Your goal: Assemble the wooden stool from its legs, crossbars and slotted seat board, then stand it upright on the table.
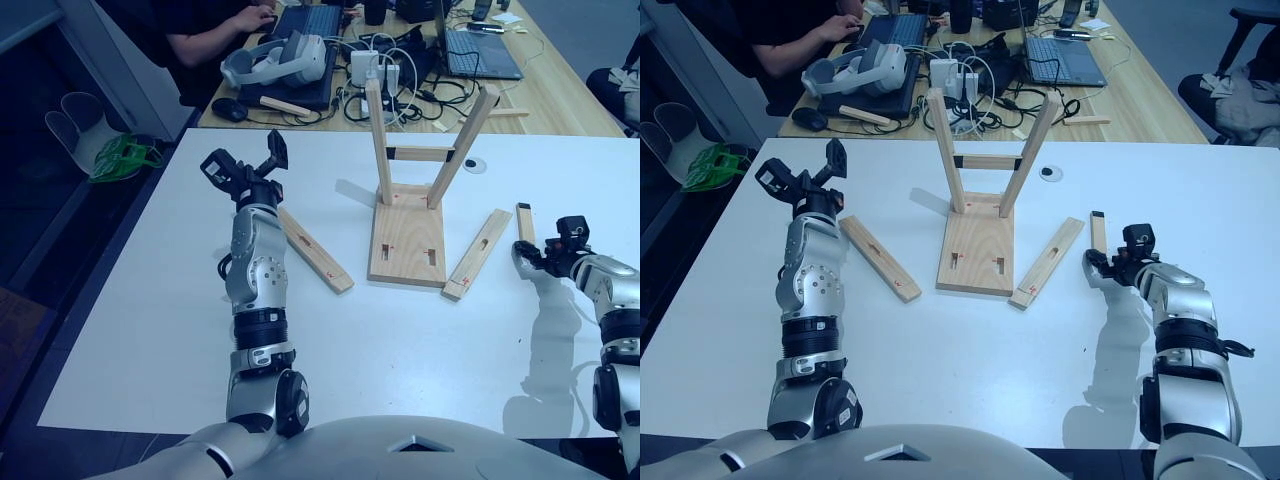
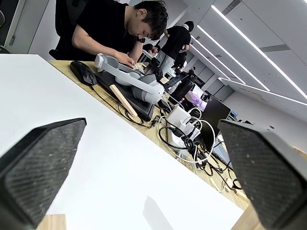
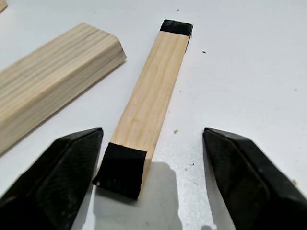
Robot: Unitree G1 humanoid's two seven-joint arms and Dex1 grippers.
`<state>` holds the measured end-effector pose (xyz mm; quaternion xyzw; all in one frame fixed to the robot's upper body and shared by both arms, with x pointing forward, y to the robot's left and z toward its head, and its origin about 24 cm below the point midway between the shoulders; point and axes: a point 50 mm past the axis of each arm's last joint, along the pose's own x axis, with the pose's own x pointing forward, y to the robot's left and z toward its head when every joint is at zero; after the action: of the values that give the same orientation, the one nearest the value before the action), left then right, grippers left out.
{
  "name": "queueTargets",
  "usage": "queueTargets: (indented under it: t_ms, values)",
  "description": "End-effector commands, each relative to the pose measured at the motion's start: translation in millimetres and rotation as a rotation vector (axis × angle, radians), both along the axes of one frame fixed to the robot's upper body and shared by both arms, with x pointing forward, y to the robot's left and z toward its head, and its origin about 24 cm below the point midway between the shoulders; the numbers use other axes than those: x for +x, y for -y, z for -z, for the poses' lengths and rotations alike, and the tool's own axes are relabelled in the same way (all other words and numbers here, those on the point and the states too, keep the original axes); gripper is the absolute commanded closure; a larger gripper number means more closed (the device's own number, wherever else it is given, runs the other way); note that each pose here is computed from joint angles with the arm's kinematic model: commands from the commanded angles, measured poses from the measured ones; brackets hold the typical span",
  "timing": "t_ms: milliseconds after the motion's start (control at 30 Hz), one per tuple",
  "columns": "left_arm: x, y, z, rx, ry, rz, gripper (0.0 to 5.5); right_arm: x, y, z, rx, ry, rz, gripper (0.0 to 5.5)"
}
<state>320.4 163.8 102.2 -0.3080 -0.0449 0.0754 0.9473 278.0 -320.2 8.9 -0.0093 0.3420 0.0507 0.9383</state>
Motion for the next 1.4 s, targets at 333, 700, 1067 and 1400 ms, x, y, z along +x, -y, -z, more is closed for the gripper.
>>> queueTargets:
  t_ms: [333,700,1067,1400]
  values:
    - [7,4,-3,0.008,0.007,-0.009,0.39,-61,-14,75,0.011,-0.416,0.041,3.53]
    - [18,8,-30,0.066,0.053,0.052,0.39,-2,0,25,-0.104,0.026,0.192,4.19]
    - [13,9,-112,-0.173,0.337,0.397,0.39,60,-95,-186,-0.236,1.09,-0.269,4.2]
    - [-26,60,-134,-0.173,0.477,0.859,0.39,7,-233,-227,0.065,1.106,-0.918,4.2]
